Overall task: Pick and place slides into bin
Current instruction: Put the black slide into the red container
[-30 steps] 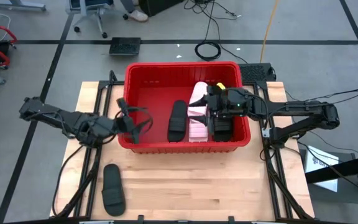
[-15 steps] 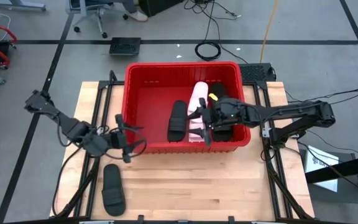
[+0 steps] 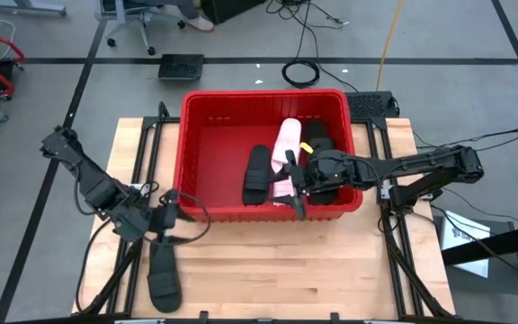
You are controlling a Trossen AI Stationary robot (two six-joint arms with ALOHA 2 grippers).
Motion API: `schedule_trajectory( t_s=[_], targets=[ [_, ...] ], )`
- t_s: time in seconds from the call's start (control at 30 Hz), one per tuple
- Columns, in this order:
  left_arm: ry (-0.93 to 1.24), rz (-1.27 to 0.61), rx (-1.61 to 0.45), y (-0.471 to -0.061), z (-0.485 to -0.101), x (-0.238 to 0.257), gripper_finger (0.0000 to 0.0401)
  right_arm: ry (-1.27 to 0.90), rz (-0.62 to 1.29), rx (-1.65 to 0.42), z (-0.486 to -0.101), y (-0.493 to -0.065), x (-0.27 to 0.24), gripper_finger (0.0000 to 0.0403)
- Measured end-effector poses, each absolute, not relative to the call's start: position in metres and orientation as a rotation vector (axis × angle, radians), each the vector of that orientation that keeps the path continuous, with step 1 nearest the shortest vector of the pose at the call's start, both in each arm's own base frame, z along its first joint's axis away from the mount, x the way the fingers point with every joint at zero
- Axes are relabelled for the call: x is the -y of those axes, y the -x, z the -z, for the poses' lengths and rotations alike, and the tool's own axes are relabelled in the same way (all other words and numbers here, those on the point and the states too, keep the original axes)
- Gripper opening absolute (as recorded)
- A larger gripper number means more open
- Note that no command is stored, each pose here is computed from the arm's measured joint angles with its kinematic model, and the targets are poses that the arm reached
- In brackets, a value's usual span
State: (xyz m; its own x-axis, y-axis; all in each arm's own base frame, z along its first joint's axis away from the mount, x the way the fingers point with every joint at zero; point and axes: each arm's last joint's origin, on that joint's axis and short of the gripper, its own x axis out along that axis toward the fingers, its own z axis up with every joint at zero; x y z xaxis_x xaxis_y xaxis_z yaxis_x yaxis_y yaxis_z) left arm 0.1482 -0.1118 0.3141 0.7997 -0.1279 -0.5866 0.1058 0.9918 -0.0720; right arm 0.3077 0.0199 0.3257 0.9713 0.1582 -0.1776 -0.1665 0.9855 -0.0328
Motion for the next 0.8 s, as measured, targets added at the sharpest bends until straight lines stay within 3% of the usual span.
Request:
schedule_trajectory(
  t_s=[0.47,0.8],
  targets=[
    [0.365,0.314,-0.986,-0.142,-0.29,0.153,0.0237,0.041,-0.253,-0.182,-0.325,-0.305,-0.048,0.0208],
    [0.34,0.237,-1.171,-0.135,-0.262,0.179,0.0237,0.038,-0.266,-0.199,-0.319,-0.308,-0.053,0.0208]
  ],
)
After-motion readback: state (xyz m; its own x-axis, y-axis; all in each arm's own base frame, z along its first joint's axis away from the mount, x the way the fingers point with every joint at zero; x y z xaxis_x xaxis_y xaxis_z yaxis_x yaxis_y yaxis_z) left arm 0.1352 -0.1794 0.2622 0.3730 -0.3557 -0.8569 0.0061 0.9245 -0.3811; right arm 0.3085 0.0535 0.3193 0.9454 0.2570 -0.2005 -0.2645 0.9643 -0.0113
